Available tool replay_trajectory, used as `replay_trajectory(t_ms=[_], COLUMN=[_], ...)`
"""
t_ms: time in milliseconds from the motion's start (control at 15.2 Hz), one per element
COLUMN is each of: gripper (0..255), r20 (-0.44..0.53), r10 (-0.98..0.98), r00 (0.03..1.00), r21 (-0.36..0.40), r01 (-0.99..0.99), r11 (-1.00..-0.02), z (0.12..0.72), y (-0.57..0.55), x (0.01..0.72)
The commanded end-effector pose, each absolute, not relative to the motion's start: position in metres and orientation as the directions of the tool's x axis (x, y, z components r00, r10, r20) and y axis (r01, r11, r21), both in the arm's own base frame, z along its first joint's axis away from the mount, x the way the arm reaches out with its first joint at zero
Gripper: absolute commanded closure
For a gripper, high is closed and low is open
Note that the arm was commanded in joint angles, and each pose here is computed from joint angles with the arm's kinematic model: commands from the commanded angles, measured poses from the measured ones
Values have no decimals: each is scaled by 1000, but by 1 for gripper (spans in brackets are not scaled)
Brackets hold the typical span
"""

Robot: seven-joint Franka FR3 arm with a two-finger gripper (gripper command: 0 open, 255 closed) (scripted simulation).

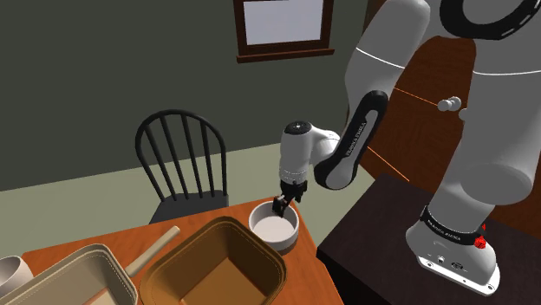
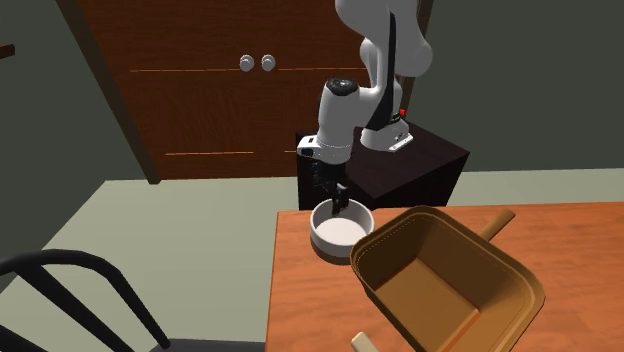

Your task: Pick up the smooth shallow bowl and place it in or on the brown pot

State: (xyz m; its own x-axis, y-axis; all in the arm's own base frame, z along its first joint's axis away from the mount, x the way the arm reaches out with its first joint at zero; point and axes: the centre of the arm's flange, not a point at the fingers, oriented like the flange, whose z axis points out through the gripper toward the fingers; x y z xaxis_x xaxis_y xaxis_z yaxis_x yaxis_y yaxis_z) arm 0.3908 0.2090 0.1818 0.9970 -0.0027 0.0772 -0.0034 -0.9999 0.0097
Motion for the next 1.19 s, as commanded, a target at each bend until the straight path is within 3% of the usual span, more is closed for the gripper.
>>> replay_trajectory(t_ms=[0,528,594,1122], gripper=[0,0,255,255], r20=[78,78,78,78], r10=[-2,-2,-2,-2], r00=[997,997,997,997], r21=[10,10,10,10], r01=[-3,-3,-3,-3], r11=[-1000,-1000,-1000,-1000], z=[169,169,169,168], y=[210,210,210,210], x=[392,392,392,392])
